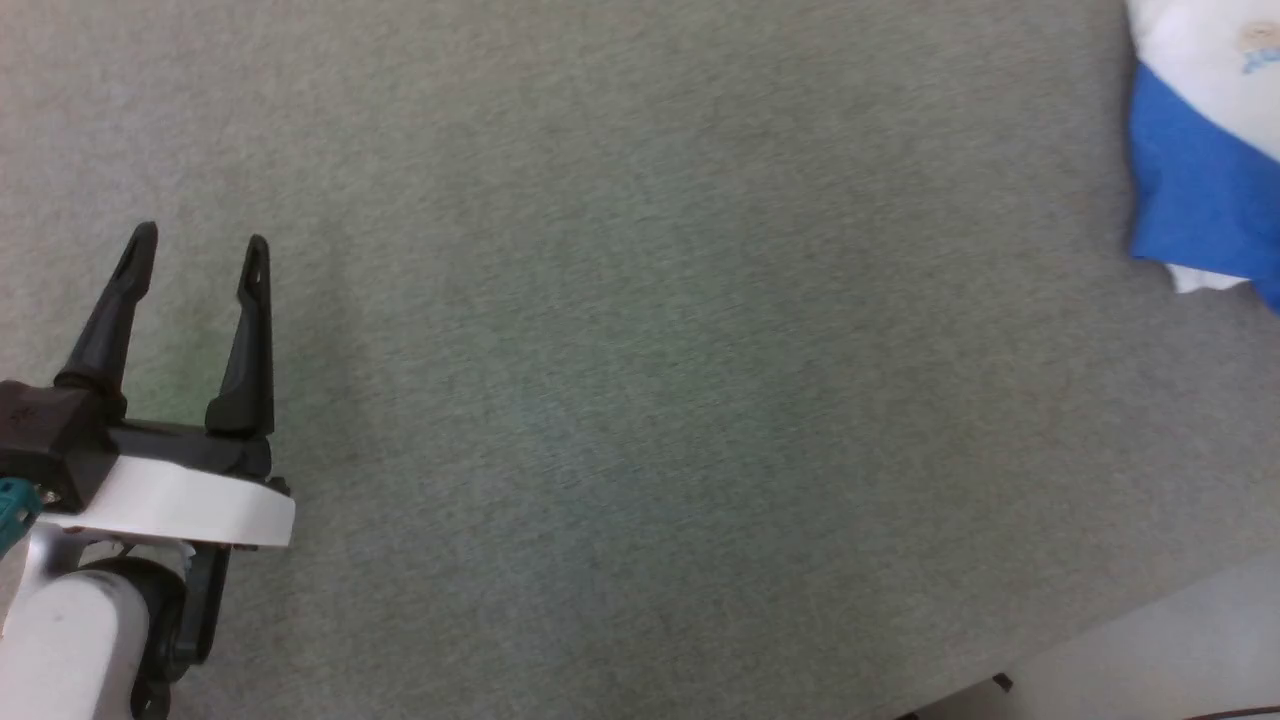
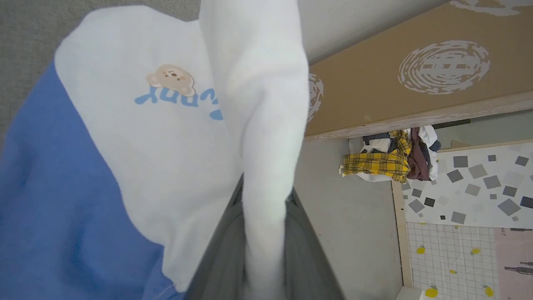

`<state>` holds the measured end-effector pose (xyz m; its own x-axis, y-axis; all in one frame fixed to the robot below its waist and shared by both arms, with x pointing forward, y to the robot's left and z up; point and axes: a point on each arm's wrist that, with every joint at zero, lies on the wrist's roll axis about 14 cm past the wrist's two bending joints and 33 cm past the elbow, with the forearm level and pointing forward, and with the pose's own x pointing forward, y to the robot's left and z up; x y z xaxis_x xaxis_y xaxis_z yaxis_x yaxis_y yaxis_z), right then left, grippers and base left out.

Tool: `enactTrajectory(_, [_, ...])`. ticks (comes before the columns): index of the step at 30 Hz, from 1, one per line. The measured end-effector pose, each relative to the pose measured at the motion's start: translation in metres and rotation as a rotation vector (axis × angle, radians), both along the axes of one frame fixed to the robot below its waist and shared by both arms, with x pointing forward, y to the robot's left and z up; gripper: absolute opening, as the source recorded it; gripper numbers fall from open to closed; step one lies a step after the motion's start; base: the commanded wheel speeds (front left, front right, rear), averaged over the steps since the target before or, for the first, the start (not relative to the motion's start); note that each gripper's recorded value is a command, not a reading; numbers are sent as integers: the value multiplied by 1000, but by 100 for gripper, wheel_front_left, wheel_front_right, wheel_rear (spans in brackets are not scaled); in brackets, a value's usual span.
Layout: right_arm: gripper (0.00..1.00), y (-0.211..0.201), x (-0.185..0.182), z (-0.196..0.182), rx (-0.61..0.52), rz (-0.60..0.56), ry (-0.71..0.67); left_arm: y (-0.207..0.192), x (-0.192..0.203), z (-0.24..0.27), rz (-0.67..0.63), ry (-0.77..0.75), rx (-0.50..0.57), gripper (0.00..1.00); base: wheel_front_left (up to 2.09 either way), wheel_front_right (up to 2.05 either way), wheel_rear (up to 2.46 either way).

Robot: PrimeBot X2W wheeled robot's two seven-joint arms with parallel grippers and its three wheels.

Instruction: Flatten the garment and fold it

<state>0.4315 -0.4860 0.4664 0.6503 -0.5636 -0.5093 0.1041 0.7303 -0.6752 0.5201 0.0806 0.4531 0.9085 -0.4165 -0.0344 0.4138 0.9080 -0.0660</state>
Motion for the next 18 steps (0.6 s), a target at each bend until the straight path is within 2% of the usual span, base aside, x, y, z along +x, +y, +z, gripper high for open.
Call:
enactTrajectory(1, [0,-2,2,-2,-4,-4,1,2,0,-3,4,6,2,100,0,0,0])
enactTrajectory(2, [29,-3,3,-4,-8,-5,3,5,0,-5,10,10,6,100,0,0,0])
enactTrajectory(3, [72,-3,6,-7,-9,-3,4,7,0,-6,17,13,9,100,0,0,0])
enactTrajectory(4, [100,-2,9,-8,-10,-1,-1,11,0,-7,25,13,12,100,0,0,0])
enactTrajectory(10, [100,4,22,11,-29,52,-113,21,-7,0,61,-2,14,100,0,0,0])
enactTrajectory(18, [100,32,14,33,76,118,-339,28,-30,25,108,-21,-37,100,0,0,0])
